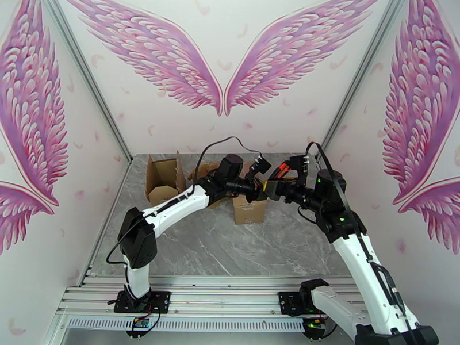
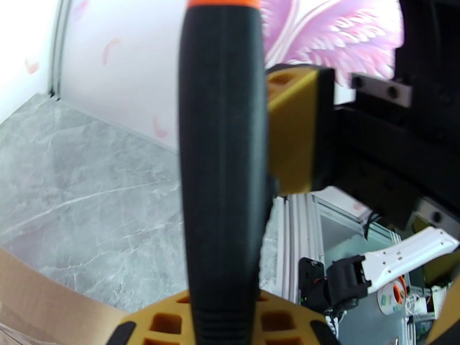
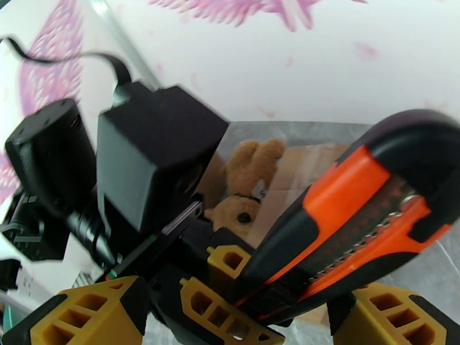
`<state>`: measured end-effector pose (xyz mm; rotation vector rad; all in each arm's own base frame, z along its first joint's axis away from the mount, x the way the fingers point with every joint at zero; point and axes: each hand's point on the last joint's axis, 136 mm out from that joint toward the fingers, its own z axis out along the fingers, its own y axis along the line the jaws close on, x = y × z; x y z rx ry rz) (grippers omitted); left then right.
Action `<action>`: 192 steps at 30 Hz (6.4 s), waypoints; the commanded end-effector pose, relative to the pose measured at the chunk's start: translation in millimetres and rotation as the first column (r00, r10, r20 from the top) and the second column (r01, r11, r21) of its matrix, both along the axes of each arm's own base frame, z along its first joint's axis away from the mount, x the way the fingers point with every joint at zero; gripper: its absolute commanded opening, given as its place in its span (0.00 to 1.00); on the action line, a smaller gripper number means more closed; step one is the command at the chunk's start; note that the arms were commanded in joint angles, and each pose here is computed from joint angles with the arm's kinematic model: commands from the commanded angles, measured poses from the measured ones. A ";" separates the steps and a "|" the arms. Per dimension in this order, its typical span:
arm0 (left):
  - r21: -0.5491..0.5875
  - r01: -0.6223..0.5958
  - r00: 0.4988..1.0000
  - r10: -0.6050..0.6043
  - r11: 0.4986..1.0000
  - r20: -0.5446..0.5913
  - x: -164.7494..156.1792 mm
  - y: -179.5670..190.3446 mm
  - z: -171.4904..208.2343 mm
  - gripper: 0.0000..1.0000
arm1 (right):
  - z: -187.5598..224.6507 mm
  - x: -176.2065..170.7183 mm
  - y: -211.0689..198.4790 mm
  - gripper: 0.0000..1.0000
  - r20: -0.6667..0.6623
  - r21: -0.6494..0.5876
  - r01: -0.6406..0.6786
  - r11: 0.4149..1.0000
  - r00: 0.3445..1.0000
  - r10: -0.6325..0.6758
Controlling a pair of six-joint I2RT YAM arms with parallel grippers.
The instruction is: Unpack the express box
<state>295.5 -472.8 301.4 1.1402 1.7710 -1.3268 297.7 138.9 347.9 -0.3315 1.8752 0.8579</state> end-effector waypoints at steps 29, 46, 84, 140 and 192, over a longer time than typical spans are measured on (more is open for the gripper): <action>-0.070 0.266 0.964 -0.266 0.961 0.014 -59.6 35.3 57.3 0.00 | 49.1 -25.8 37.3 0.70 0.244 0.138 -0.532 0.836 0.836 0.492; -0.090 0.283 0.958 -0.287 0.955 -0.027 -63.0 34.7 54.3 0.00 | 54.7 -27.6 36.5 0.25 0.269 0.144 -0.519 0.843 0.840 0.471; -0.096 0.327 0.941 -0.333 0.940 -0.062 -77.9 27.6 49.2 0.00 | 55.1 -32.5 35.7 0.32 0.262 0.148 -0.514 0.845 0.844 0.468; 0.024 0.265 0.963 -0.263 0.964 -0.063 -54.1 22.1 30.9 0.36 | 41.9 -20.9 34.6 0.19 0.199 0.164 -0.472 0.866 0.876 0.439; 0.438 -0.406 0.774 0.557 0.802 -0.302 30.9 65.3 -124.7 0.62 | -149.5 113.1 -11.0 0.13 -0.057 -0.480 0.175 0.860 0.972 -0.230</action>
